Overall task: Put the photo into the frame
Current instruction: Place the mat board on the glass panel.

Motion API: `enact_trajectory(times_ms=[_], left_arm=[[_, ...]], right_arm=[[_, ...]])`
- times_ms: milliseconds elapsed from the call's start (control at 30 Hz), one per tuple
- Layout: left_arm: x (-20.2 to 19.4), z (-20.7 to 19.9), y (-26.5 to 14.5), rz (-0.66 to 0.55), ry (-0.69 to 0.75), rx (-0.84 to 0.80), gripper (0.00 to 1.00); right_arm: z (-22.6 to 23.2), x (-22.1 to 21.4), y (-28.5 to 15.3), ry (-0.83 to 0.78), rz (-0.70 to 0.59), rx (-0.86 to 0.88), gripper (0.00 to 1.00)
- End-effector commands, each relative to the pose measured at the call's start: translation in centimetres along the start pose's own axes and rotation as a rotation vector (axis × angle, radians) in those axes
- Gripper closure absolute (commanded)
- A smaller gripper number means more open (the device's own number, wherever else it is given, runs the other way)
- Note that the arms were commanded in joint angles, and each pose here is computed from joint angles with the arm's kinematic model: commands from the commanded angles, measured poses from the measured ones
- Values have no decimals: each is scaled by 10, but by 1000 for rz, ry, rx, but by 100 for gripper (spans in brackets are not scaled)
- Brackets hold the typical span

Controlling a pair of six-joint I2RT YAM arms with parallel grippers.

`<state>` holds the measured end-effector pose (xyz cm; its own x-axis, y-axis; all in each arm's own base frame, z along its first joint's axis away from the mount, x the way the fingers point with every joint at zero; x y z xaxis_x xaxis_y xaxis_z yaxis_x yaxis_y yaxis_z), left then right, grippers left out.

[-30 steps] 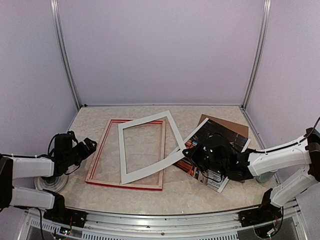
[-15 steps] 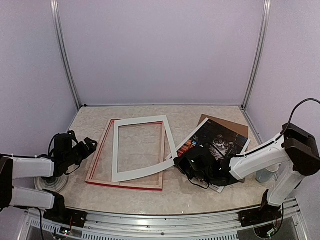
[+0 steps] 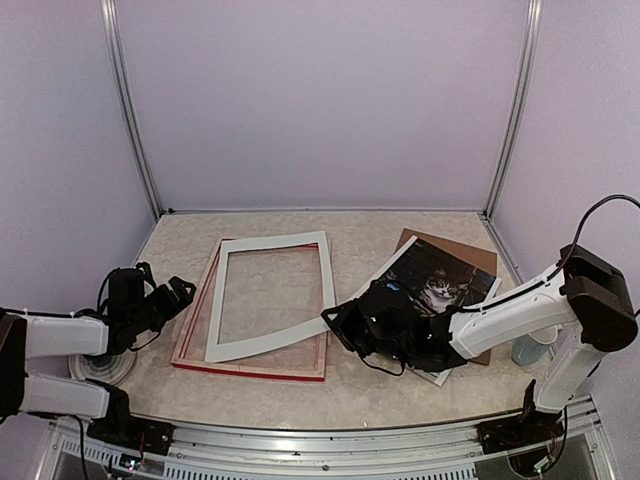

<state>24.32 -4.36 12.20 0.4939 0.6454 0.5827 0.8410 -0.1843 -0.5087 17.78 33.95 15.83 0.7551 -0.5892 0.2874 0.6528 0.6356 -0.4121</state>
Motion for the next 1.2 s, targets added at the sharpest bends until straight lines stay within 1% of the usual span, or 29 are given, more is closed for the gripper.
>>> enact_trajectory(times_ms=[0, 100, 233, 467, 567, 700, 900, 1167], left_arm=[[3, -1, -2, -20, 4, -19, 1], [3, -1, -2, -24, 4, -22, 1], [3, -1, -2, -23, 4, -25, 1], [3, -1, -2, -18, 5, -30, 1], [2, -1, -1, -16, 4, -31, 1], [2, -1, -2, -16, 5, -31, 1], [3, -2, -2, -21, 8, -34, 1], [2, -2, -1, -13, 6, -38, 1]], right_arm=[[9, -10, 1, -23, 75, 19, 69], [11, -10, -2, -53, 95, 6, 66], [16, -11, -2, -132, 124, -13, 62], [34, -27, 18, -290, 258, -24, 57], [35, -36, 28, -308, 317, -24, 57], [34, -43, 35, -315, 363, -31, 56], [35, -43, 36, -340, 370, -54, 55], [33, -50, 49, -375, 414, -88, 53]])
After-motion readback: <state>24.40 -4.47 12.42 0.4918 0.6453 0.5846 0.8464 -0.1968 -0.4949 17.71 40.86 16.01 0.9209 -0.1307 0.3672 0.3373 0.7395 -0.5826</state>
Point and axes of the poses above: each gripper's point midway between its finger pads, its own y axis out along the fingers, its own z axis along the line the jaws close on, x = y × z, the point moved 9 cm from there along -y, back along the fingers, and after that the axes turned 4 degrees about -y, right-handed, at the moved point
